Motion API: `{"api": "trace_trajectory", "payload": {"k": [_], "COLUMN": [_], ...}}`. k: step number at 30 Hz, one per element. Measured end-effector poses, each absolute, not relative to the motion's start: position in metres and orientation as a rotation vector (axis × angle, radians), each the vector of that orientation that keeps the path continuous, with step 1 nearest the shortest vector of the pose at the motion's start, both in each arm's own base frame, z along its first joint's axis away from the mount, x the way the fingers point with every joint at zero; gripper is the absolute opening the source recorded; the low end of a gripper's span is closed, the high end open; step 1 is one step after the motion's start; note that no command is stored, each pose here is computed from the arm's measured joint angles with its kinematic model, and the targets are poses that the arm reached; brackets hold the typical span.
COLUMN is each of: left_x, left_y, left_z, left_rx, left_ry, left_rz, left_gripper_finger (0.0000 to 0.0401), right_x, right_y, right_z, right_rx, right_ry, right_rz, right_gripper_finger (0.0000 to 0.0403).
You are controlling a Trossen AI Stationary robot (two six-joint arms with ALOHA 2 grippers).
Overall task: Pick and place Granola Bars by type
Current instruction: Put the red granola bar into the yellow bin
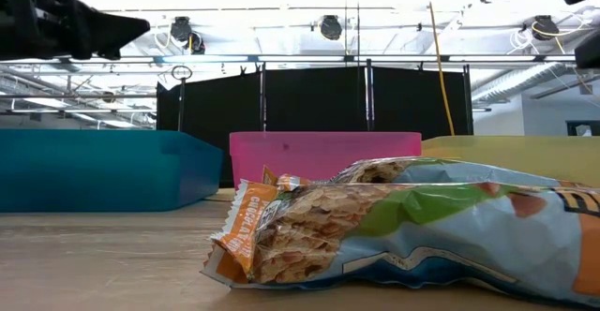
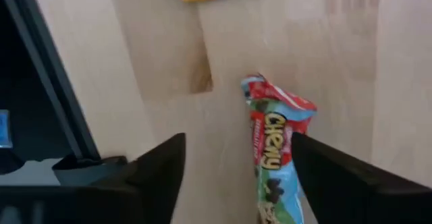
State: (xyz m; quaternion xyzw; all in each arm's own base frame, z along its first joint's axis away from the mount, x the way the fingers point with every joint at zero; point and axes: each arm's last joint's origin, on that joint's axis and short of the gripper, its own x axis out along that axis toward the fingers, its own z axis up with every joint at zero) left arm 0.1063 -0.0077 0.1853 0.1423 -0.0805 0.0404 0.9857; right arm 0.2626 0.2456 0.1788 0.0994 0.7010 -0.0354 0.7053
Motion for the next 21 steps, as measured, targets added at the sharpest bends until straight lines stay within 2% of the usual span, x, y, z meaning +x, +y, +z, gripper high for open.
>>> {"api": "trace_trajectory", "payload": {"k": [3,7,16,21], "left_x": [0.106,0.106,0.107,0.107], "left_y": [-0.008,-0.008,-0.008,-0.007], "left_z": [0.185,0.185,0.183,0.181], "left_rx": [0.287,0.288,0.296,0.299], "left_ry": [-0.155,-0.155,-0.134,-0.115], "left_rz": [0.080,0.081,0.080,0.085], "left_gripper_finger": [0.0034,0.0035,0.0035,0.0035], "right_x": [0.259,0.254,0.242,0.242], "right_y": [0.247,0.247,0.238,0.238], "right_z": [0.179,0.175,0.149,0.143], "right_rx": [0.211,0.131,0.065,0.082], "right_ry": [1.570,1.551,1.559,1.539], "right_rz": [-0.096,-0.135,-0.163,-0.137], "right_gripper_finger": [0.0283,0.0283,0.0242,0.0202]}}
